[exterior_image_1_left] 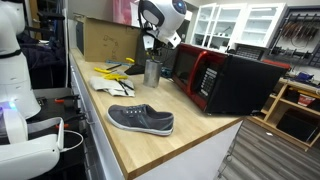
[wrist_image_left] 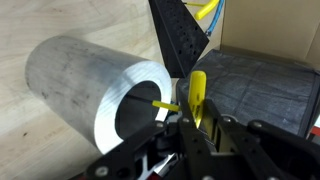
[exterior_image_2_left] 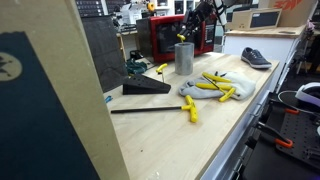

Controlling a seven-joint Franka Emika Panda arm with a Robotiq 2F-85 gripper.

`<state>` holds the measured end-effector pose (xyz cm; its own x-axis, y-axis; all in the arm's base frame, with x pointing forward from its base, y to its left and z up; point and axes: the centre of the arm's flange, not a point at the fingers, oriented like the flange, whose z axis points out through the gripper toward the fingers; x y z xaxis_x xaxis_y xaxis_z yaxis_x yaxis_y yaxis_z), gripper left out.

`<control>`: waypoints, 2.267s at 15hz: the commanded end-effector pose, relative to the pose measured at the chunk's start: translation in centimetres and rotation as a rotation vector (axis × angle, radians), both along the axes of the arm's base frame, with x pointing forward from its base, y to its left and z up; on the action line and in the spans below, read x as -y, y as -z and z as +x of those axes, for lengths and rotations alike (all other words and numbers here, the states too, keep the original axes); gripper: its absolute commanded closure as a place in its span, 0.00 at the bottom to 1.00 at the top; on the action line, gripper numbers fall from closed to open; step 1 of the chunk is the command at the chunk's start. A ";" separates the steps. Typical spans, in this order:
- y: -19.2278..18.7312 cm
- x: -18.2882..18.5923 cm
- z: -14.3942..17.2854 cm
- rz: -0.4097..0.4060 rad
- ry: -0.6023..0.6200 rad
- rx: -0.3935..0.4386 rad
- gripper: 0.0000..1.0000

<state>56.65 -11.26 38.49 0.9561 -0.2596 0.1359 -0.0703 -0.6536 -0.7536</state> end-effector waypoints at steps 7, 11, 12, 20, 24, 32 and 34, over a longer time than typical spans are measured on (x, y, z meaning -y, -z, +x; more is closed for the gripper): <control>1.7 0.9 -0.2 -0.015 -0.019 -0.032 0.50; 1.2 1.9 -1.2 -0.065 -0.019 -0.039 0.19; 0.5 1.7 -1.6 -0.081 -0.024 -0.033 0.13; -5.4 0.3 -4.4 -0.257 -0.134 0.009 0.00; -8.4 -2.0 -6.1 -0.371 -0.251 -0.008 0.00; -11.0 -9.4 -9.3 -0.599 -0.508 -0.019 0.00; -11.2 -10.7 -10.2 -0.645 -0.567 -0.009 0.00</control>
